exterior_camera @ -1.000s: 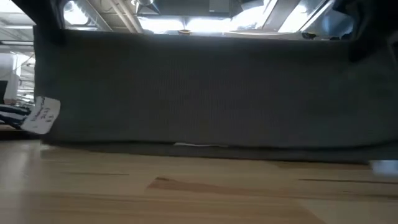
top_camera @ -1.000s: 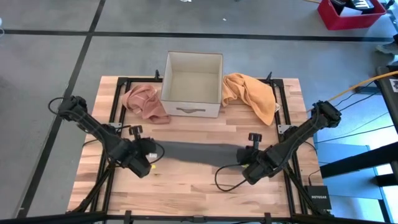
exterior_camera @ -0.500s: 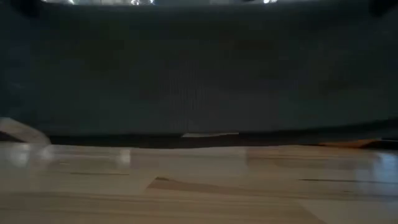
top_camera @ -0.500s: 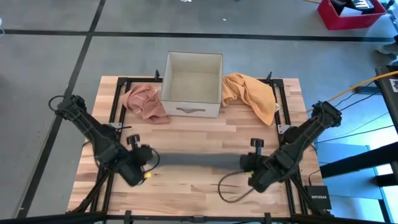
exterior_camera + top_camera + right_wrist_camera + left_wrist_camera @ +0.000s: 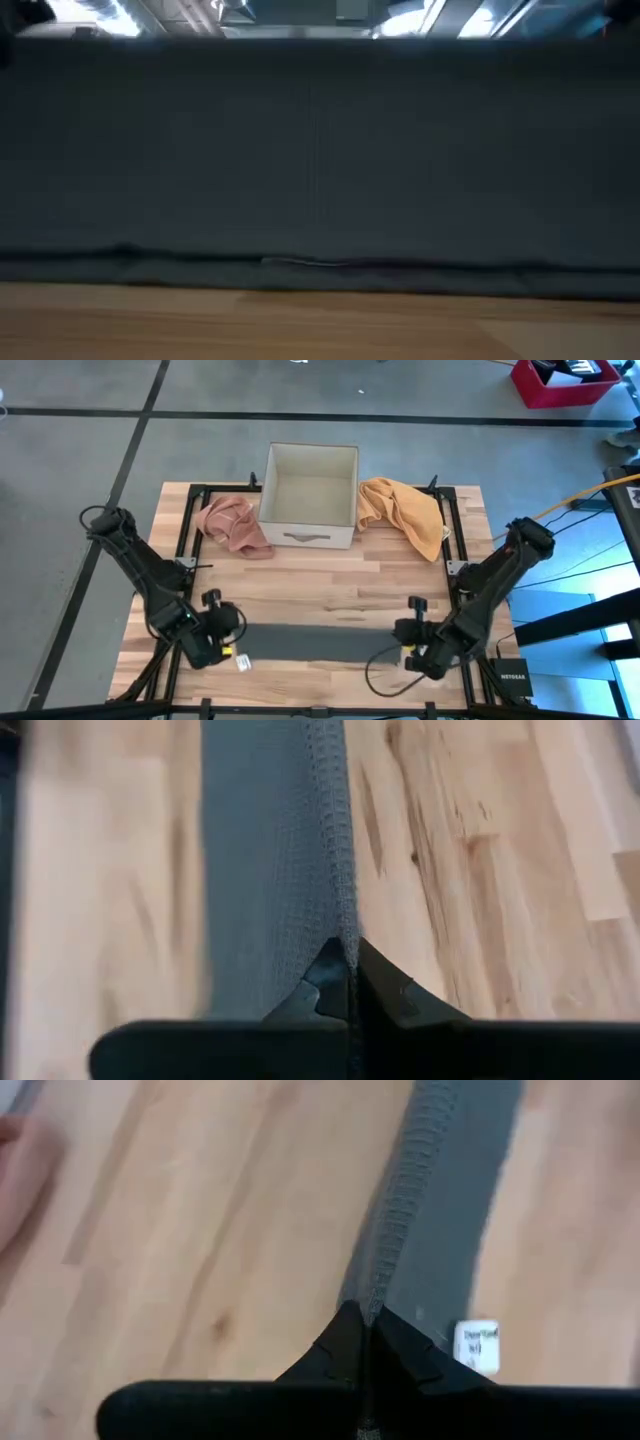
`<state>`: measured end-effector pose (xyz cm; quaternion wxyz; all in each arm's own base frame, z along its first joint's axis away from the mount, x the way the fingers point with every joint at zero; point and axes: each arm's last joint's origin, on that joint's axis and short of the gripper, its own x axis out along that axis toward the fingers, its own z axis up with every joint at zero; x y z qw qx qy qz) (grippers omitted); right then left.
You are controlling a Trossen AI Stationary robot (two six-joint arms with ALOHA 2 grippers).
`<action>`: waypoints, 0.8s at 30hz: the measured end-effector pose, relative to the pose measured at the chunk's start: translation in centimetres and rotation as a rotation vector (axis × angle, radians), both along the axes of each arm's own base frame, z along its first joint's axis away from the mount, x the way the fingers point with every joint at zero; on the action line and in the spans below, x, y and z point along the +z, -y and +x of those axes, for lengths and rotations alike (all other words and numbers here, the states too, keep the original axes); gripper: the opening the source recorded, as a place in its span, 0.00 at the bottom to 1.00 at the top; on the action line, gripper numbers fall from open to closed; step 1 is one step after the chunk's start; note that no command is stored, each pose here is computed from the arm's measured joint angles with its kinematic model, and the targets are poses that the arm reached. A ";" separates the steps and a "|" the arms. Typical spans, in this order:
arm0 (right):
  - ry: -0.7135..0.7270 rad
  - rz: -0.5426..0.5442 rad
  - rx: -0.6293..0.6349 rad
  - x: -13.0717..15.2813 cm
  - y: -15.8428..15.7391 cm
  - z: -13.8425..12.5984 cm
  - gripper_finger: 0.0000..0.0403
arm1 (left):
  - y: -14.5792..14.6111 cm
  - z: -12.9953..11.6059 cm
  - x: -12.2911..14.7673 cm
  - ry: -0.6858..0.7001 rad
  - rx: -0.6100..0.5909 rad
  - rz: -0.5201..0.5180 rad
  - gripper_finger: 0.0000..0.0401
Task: Fold towel
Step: Fold the dark gray towel
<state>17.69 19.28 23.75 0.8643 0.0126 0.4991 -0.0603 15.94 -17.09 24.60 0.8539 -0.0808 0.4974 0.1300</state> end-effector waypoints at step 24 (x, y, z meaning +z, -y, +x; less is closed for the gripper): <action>-0.091 -0.174 -0.154 -7.1 7.3 2.0 0.25 | -6.4 1.2 -7.2 -0.120 0.032 0.291 0.22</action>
